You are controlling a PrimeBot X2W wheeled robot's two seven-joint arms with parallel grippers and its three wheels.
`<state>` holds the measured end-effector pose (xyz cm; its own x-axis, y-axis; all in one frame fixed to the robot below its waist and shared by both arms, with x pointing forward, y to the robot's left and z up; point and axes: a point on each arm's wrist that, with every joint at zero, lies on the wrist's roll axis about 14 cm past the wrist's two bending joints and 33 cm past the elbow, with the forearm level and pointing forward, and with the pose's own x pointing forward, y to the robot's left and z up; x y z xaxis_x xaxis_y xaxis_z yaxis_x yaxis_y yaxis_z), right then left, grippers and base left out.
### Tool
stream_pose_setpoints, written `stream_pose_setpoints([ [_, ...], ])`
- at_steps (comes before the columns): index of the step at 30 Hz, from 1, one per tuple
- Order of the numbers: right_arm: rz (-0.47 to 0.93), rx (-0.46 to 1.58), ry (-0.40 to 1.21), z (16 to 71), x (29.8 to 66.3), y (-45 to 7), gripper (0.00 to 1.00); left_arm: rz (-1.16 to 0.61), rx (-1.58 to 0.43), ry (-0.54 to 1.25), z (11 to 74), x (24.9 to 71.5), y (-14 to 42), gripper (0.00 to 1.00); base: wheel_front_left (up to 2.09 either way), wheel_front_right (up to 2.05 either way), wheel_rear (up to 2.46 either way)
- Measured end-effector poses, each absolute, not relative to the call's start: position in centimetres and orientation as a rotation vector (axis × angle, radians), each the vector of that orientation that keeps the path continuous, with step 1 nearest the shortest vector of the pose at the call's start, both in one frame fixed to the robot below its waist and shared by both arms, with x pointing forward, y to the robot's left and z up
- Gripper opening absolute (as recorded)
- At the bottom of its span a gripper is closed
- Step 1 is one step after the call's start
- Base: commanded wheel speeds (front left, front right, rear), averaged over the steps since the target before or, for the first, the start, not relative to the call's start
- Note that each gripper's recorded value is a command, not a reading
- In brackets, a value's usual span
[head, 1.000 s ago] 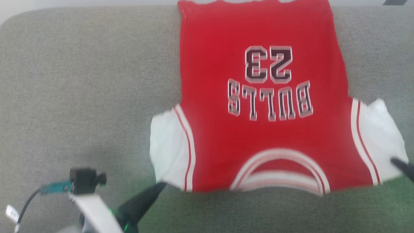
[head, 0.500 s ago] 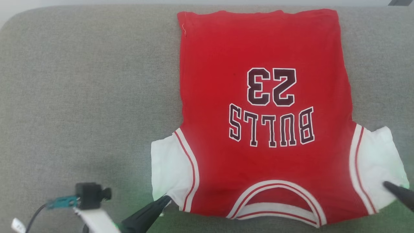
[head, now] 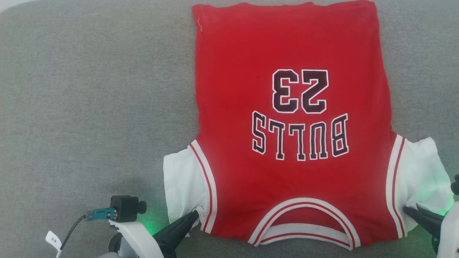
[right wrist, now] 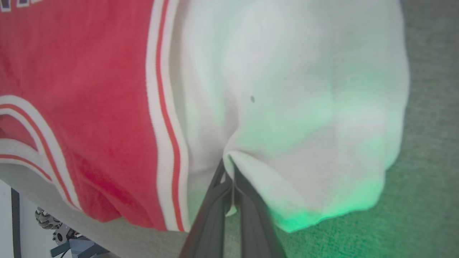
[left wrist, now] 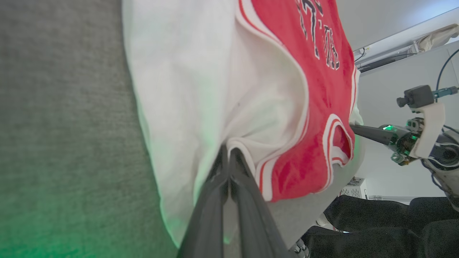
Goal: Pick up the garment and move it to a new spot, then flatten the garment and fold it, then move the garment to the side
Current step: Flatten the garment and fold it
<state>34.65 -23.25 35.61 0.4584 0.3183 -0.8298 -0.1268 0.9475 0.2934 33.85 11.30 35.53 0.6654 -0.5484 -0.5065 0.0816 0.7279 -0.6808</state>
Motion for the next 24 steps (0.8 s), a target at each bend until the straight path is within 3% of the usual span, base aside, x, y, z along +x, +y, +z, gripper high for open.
stream_pose_setpoints([
  [1,0.277,0.198,1.054,35.6,34.7,-23.3,0.0,-0.386,-0.675,0.765,35.4,33.9,11.2,0.0,0.0,0.0,0.0],
  [2,0.28,0.194,1.048,35.7,34.7,-23.2,0.46,-0.385,-0.678,0.76,35.4,34.0,11.2,0.0,0.0,0.0,0.0],
  [3,0.286,0.183,1.037,35.9,34.8,-23.3,1.0,-0.383,-0.679,0.755,35.4,34.1,11.2,0.0,0.0,0.0,0.0],
  [14,0.332,0.096,0.834,44.4,39.0,-25.3,1.0,-0.378,-0.705,0.695,36.2,33.8,10.7,0.0,0.0,0.0,0.0],
  [19,0.377,0.071,0.72,49.6,43.8,-25.1,1.0,-0.378,-0.714,0.669,36.6,33.7,10.3,0.0,0.0,0.0,0.0],
  [24,0.394,0.049,0.655,51.5,51.3,-24.1,1.0,-0.383,-0.71,0.656,36.6,34.3,9.7,0.0,0.0,0.0,0.0],
])
